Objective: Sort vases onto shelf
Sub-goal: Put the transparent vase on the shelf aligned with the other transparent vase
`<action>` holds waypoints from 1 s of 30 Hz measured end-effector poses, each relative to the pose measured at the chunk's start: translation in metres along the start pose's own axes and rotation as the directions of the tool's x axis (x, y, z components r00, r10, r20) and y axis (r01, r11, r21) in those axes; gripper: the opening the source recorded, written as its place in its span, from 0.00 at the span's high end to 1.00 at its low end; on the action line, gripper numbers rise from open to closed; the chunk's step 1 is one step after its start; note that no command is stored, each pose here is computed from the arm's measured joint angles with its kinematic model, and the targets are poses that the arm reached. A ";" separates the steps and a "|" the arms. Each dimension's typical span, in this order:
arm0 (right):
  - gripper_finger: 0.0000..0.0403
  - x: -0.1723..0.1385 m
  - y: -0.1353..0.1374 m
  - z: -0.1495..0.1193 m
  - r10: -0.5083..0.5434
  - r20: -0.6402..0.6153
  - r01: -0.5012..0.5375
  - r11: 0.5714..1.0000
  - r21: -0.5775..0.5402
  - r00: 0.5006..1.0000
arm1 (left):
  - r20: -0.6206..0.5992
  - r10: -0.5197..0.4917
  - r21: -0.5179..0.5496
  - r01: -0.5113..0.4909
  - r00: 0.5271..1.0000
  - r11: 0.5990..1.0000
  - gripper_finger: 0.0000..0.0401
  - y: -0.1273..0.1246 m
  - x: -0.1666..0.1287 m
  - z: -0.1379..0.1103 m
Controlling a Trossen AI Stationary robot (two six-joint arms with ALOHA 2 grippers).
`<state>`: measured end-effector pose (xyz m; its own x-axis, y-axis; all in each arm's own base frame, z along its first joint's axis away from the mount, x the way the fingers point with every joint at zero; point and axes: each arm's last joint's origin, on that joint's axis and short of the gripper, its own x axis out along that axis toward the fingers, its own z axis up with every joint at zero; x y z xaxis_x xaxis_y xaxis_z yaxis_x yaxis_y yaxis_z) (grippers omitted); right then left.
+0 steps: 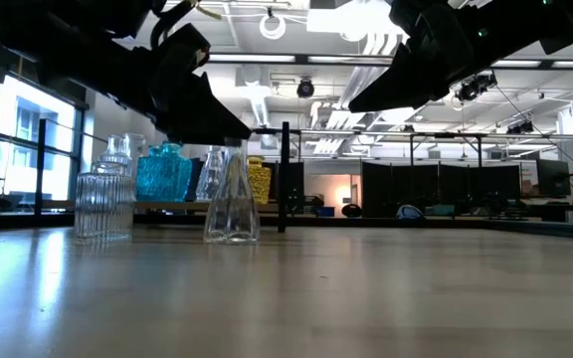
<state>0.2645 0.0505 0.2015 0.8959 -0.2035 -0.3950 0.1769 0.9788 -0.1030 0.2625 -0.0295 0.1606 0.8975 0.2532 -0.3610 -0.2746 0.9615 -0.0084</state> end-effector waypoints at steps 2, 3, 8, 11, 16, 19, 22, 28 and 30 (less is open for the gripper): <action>1.00 0.000 0.000 0.000 0.000 0.000 0.000 1.000 0.000 1.000 | -0.009 0.009 0.003 -0.009 1.000 1.000 0.50 0.001 0.002 -0.002; 1.00 0.000 0.000 0.000 0.000 0.000 0.000 1.000 0.000 1.000 | -0.014 0.012 0.004 -0.012 1.000 1.000 0.52 0.001 0.002 -0.003; 1.00 0.000 0.000 0.000 0.000 0.000 0.000 1.000 0.000 1.000 | -0.005 0.024 0.007 -0.024 1.000 1.000 0.60 0.004 0.003 -0.001; 1.00 0.000 0.000 0.000 0.000 0.000 0.000 1.000 0.000 1.000 | -0.002 0.024 0.028 -0.024 1.000 0.999 0.66 0.004 0.004 0.000; 1.00 0.000 0.000 0.000 0.000 0.000 0.000 1.000 0.000 1.000 | 0.021 0.064 0.023 -0.065 0.998 0.998 0.72 0.004 0.002 0.013; 1.00 0.000 0.000 0.000 0.000 -0.001 0.000 1.000 -0.001 1.000 | 0.045 0.138 0.014 -0.139 0.989 0.990 0.72 0.006 -0.006 0.032; 1.00 0.000 0.000 0.000 -0.001 -0.002 0.001 1.000 -0.001 1.000 | 0.071 0.266 -0.025 -0.265 0.961 0.964 0.72 0.017 -0.016 0.054; 1.00 0.000 0.000 0.000 -0.001 -0.002 0.001 1.000 -0.001 1.000 | 0.089 0.498 -0.178 -0.479 0.862 0.860 0.72 0.056 -0.027 0.072; 1.00 0.000 0.000 0.000 0.000 0.001 0.000 1.000 0.000 1.000 | 0.074 0.549 -0.201 -0.526 0.833 0.826 0.73 0.070 -0.024 0.070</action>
<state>0.2646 0.0505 0.2015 0.8961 -0.2038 -0.3942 0.1773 0.9788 -0.1028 0.2457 0.0393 0.2344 0.6225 0.7462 -0.2359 -0.7685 0.6398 -0.0042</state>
